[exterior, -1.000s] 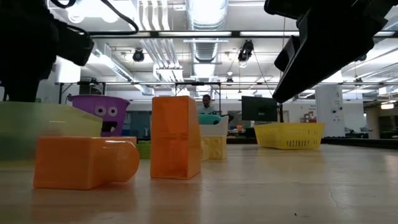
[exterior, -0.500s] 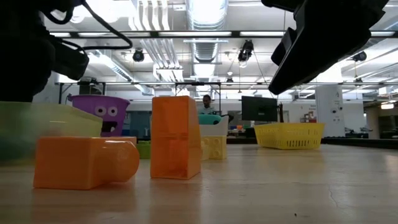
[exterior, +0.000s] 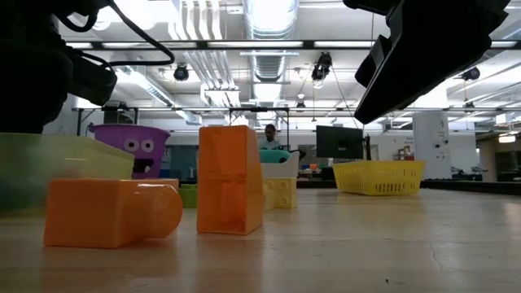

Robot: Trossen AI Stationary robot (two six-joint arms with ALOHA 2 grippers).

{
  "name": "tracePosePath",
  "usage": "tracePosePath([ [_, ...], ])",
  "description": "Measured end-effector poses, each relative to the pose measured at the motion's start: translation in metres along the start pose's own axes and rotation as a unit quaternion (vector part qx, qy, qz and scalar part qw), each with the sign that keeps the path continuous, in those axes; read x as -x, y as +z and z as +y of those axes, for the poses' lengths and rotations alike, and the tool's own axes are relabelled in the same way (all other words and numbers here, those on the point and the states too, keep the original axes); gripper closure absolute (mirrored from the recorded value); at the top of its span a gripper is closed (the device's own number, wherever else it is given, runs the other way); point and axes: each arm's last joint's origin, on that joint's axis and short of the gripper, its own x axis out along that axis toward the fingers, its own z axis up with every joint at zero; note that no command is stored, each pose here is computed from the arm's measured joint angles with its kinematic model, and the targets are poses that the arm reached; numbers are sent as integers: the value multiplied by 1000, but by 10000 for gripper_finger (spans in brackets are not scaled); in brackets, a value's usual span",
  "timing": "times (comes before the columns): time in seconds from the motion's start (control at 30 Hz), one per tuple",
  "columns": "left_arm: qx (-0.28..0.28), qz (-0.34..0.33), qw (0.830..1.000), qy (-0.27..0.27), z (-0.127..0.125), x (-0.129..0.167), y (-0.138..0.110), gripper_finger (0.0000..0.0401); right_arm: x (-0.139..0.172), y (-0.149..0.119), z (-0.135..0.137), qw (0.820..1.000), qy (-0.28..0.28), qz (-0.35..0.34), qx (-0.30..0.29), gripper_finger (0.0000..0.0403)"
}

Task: Pick & Place Toys
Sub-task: Put the dark green game piece into the light yellow bin

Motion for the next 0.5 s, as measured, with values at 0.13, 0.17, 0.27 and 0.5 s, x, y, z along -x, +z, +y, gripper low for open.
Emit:
tracePosePath([
  [0.13, -7, 0, 1000, -2, 0, 0, 0, 396, 0, 0, 0, 1000, 0, 0, 0, 384],
  [0.17, -10, -1, 1000, -3, -1, 0, 0, 396, 0, 0, 0, 1000, 0, 0, 0, 384],
  [0.27, -12, -4, 1000, -12, -2, 0, 1, 390, 0, 0, 0, 1000, 0, 0, 0, 384],
  [0.5, -33, -9, 999, -28, -5, -1, 2, 303, 0, 0, 0, 1000, 0, 0, 0, 384],
])
